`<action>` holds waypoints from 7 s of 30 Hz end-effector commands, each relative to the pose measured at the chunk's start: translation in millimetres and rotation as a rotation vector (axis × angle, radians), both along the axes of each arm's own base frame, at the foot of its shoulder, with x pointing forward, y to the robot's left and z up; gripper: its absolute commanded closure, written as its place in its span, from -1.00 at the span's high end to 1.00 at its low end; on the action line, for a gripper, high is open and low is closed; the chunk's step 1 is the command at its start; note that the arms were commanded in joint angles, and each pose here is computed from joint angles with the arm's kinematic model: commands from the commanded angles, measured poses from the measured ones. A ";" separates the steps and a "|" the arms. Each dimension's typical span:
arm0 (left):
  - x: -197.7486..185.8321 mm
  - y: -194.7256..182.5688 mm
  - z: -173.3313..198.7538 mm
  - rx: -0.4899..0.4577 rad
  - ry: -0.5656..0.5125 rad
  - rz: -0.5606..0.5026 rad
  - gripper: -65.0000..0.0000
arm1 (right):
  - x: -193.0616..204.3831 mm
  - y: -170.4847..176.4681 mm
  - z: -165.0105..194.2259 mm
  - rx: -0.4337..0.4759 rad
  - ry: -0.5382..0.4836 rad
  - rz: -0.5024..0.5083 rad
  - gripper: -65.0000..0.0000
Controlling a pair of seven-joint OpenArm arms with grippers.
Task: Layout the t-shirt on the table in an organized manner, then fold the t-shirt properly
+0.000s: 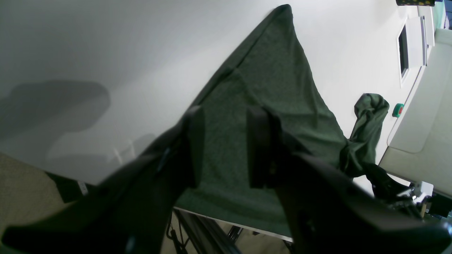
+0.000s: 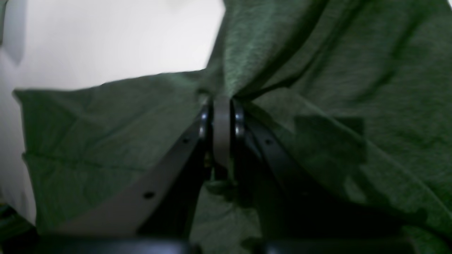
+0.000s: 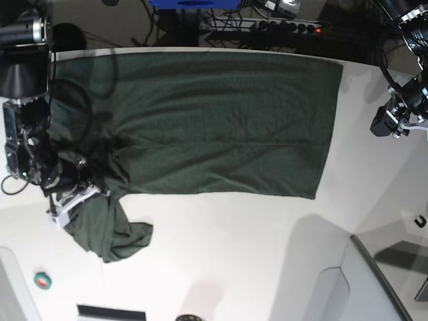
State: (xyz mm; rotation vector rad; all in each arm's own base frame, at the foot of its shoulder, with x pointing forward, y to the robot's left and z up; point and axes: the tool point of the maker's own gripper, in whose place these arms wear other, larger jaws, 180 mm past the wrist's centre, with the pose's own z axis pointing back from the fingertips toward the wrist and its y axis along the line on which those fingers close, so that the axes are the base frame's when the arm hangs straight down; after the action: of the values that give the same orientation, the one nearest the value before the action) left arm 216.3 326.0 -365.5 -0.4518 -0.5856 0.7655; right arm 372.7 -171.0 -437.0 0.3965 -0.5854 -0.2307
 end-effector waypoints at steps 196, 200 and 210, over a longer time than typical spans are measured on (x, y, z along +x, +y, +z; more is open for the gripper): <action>9.5 6.0 13.8 0.017 -0.043 -0.004 -0.42 | -47.3 16.2 -34.7 0.064 0.155 0.085 -0.36; 9.5 6.0 13.8 0.017 -0.043 -0.004 -0.42 | -50.6 20.5 -39.6 0.073 0.172 0.087 -0.36; 9.0 6.0 13.5 0.017 -0.041 -0.004 -0.42 | -49.0 42.0 -37.8 0.110 0.164 0.105 -0.38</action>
State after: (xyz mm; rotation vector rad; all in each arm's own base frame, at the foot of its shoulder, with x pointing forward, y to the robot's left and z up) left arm 218.8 326.6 -364.0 -0.4568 -0.5933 0.7684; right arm 310.2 -124.6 -486.5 0.5052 -0.3485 -0.2081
